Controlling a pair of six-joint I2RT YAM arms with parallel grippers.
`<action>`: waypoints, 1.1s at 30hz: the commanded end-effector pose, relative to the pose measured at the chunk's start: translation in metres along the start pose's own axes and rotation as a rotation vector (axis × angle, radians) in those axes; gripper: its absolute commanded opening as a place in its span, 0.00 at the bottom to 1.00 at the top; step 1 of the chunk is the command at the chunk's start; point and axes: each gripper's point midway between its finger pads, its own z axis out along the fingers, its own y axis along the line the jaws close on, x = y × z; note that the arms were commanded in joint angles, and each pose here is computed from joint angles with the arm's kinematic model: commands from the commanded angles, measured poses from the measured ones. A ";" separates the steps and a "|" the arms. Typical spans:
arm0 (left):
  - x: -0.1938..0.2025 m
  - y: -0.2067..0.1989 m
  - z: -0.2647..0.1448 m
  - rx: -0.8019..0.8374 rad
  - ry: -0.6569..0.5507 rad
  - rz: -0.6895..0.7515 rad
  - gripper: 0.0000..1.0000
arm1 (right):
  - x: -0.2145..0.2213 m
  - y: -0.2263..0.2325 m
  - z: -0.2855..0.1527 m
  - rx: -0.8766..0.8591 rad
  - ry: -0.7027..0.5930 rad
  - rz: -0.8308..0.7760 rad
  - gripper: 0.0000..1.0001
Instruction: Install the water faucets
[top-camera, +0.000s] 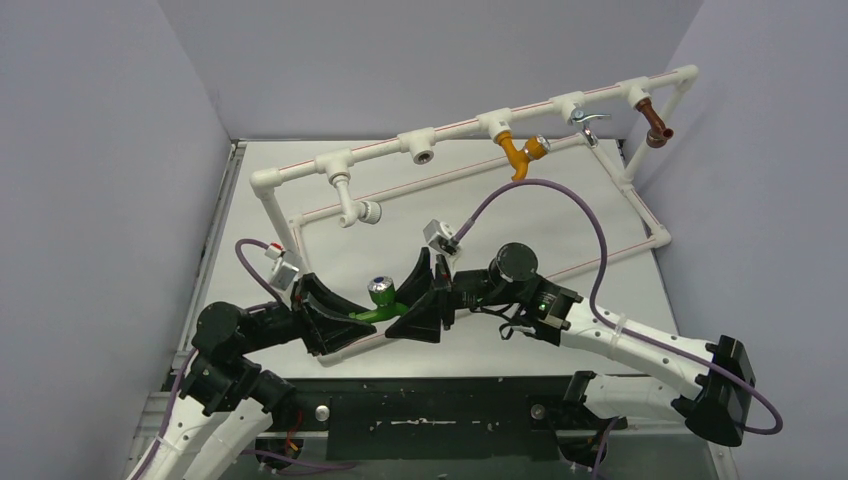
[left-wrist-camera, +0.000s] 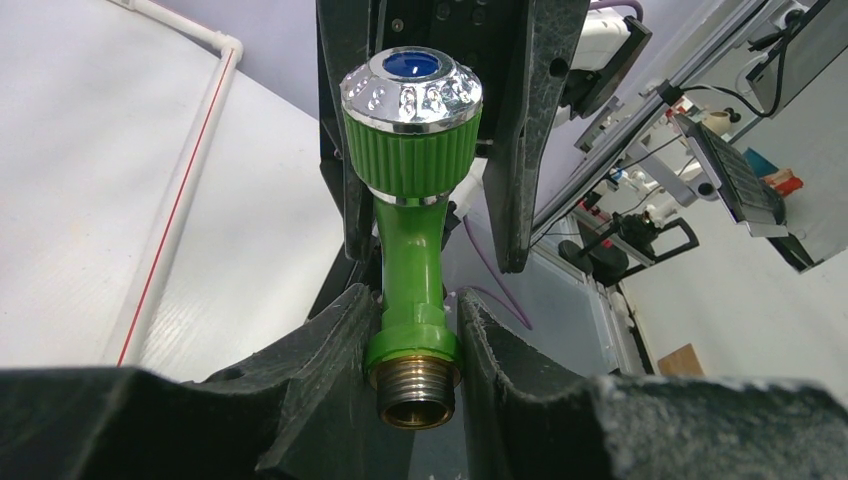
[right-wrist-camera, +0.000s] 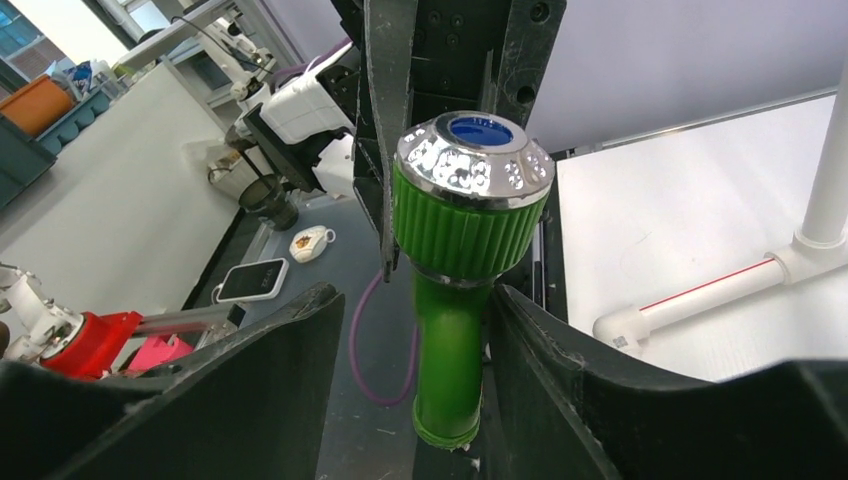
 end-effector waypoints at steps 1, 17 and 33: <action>-0.016 -0.017 0.001 0.061 -0.049 0.064 0.00 | -0.019 0.014 0.008 -0.044 -0.038 -0.073 0.53; -0.012 -0.017 0.001 0.068 -0.031 0.042 0.00 | -0.019 0.015 0.008 -0.003 -0.027 -0.137 0.45; -0.010 -0.024 0.000 0.102 -0.017 0.034 0.00 | -0.023 0.017 0.004 0.011 -0.044 -0.150 0.48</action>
